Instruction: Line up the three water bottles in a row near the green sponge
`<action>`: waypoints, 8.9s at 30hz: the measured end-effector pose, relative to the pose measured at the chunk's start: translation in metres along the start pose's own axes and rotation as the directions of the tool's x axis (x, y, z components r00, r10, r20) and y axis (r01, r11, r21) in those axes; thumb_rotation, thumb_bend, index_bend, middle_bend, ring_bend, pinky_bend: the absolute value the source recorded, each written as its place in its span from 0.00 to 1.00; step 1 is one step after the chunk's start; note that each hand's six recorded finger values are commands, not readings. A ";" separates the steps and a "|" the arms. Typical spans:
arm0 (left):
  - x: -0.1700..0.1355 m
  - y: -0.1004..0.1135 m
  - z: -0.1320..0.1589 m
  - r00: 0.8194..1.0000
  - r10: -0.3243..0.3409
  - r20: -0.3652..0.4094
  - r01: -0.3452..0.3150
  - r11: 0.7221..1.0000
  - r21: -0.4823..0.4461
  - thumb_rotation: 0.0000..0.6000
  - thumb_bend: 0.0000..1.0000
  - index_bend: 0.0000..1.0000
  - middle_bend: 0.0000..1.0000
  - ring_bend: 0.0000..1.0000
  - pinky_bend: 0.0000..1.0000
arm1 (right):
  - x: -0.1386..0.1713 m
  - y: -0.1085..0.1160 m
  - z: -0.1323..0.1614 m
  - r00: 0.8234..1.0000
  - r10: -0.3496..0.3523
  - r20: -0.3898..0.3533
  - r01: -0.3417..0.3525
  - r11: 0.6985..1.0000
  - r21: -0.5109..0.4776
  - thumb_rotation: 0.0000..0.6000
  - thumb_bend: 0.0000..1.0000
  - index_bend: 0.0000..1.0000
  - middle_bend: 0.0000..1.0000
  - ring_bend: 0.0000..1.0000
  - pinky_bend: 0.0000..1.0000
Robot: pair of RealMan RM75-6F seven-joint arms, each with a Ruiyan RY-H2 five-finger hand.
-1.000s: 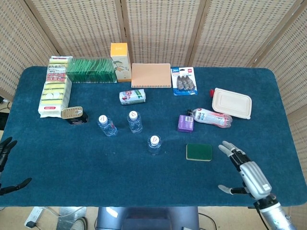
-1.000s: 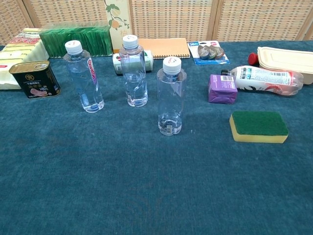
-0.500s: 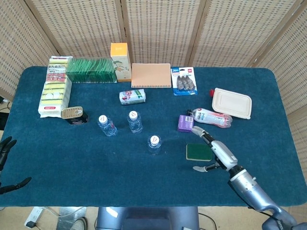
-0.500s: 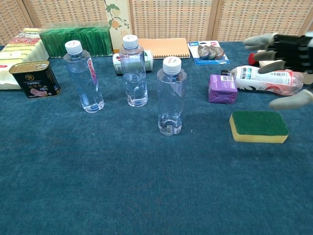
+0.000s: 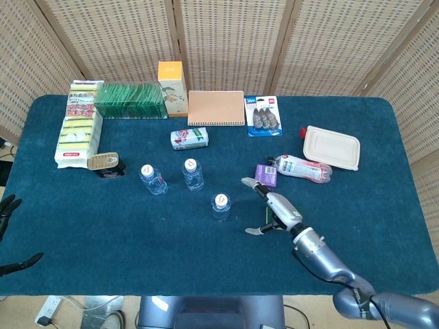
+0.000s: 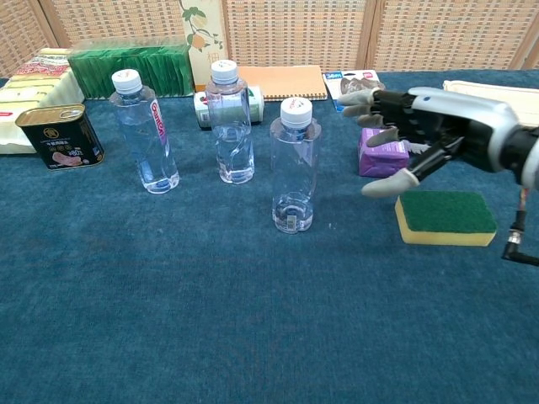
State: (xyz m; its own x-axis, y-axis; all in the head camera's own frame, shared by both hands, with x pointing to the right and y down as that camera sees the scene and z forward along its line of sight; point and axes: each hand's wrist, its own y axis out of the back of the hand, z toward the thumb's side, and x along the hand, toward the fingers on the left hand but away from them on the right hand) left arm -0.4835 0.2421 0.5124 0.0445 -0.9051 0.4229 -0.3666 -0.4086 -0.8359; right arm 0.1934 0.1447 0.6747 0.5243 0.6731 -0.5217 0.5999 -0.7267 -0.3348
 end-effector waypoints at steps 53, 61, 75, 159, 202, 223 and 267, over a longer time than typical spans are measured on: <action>-0.001 0.000 0.002 0.999 -0.026 0.019 0.027 0.999 -0.043 1.00 0.06 0.00 0.00 0.00 0.01 | 0.001 0.007 -0.011 0.986 -0.165 0.002 0.165 0.984 -0.065 1.00 0.18 0.57 0.63 0.44 0.21; -0.002 0.000 0.002 0.999 -0.027 0.017 0.027 0.999 -0.042 1.00 0.06 0.00 0.00 0.00 0.01 | 0.006 0.005 -0.017 0.988 -0.154 0.020 0.155 0.987 -0.051 1.00 0.18 0.57 0.63 0.44 0.21; -0.002 0.002 0.000 1.000 -0.019 0.016 0.020 0.999 -0.050 1.00 0.06 0.00 0.00 0.00 0.01 | 0.014 0.004 -0.038 0.986 -0.151 0.064 0.153 0.988 -0.029 1.00 0.18 0.56 0.60 0.41 0.20; 0.207 -0.114 0.244 0.867 -0.100 0.488 0.389 0.747 -0.539 1.00 0.06 0.00 0.00 0.00 0.07 | 0.255 0.082 -0.006 0.934 -0.272 0.232 0.209 0.942 0.263 1.00 0.05 0.03 0.00 0.00 0.01; 0.254 -0.230 0.247 0.922 -0.168 0.348 0.378 0.574 -0.726 1.00 0.06 0.00 0.00 0.00 0.04 | 0.259 0.089 -0.005 0.939 -0.254 0.233 0.202 0.953 0.225 1.00 0.06 0.03 0.00 0.00 0.01; 0.256 -0.256 0.253 0.939 -0.145 0.313 0.334 0.610 -0.719 1.00 0.34 0.57 0.46 0.35 0.51 | 0.262 0.093 -0.003 0.940 -0.256 0.224 0.212 0.956 0.202 1.00 0.06 0.03 0.00 0.00 0.01; 0.184 -0.276 0.327 0.782 -0.179 0.597 0.563 0.613 -0.554 1.00 0.30 0.63 0.51 0.40 0.52 | 0.260 0.089 0.002 0.947 -0.239 0.216 0.199 0.961 0.194 1.00 0.06 0.03 0.00 0.00 0.01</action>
State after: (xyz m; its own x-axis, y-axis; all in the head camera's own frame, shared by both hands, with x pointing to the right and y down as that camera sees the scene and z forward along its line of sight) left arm -0.0703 0.1501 0.7061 0.6551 -0.7049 0.2719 -0.7145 -0.6950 -0.0805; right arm 0.3821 0.2549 0.5079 0.2223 0.7815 -0.5829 0.5630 -0.5910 -0.5777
